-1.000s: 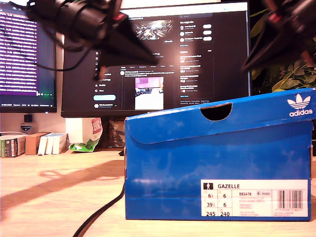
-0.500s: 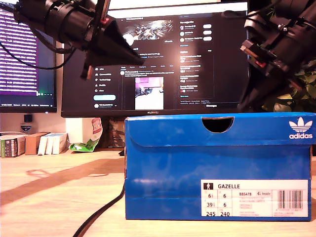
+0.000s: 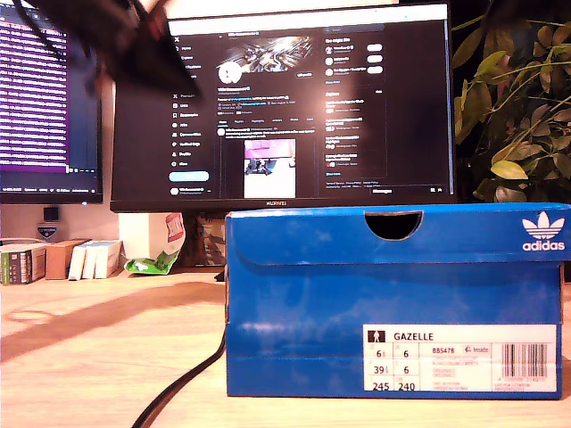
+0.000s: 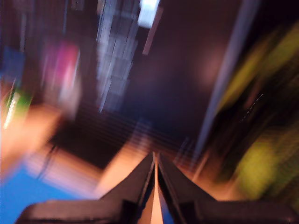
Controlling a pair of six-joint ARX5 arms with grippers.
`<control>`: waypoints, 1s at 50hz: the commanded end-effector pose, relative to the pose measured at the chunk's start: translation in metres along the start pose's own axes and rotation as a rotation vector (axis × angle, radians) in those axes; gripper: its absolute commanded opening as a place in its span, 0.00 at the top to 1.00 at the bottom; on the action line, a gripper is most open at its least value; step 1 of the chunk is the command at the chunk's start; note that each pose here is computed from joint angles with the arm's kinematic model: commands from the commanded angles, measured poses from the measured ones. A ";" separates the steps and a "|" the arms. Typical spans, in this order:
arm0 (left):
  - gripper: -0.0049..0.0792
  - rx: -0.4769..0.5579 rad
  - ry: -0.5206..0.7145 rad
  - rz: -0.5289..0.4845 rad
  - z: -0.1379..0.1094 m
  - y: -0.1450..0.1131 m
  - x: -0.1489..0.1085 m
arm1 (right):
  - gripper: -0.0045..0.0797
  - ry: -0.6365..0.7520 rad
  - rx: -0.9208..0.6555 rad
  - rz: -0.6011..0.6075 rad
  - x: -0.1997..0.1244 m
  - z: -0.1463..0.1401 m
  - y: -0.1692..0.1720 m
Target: Close the blue shoebox by pushing the lid with your left arm and holding the box in place with your right arm
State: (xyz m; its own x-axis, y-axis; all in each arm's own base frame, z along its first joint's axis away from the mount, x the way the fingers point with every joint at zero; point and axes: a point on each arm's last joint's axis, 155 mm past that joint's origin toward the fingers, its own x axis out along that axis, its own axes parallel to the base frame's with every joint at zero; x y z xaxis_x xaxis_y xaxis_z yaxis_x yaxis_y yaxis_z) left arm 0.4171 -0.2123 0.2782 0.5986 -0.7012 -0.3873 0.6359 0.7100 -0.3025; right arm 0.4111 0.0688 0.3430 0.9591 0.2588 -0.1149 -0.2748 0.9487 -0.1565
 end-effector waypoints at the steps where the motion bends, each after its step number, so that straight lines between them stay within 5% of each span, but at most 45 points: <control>1: 0.96 0.015 -0.055 0.008 0.023 0.000 -0.009 | 0.96 -0.022 0.021 -0.001 0.003 0.002 0.000; 7: 0.96 0.081 -0.114 0.037 0.050 0.003 -0.020 | 0.96 -0.073 0.053 -0.027 0.000 0.017 -0.006; 15: 0.96 0.203 -0.160 0.209 0.071 0.028 -0.041 | 0.96 -0.077 0.112 -0.167 -0.005 0.017 -0.036; 50: 0.96 0.241 -0.146 0.397 0.070 0.056 -0.103 | 0.96 -0.092 0.090 -0.245 -0.042 0.019 -0.055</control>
State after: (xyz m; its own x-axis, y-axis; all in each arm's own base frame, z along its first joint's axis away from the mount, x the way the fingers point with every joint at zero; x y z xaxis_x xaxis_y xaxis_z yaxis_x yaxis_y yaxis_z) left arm 0.4317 -0.1140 0.3564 0.8554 -0.4088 -0.3180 0.4445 0.8946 0.0454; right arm 0.3896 0.0129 0.3917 0.9987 0.0416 0.0292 -0.0391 0.9961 -0.0787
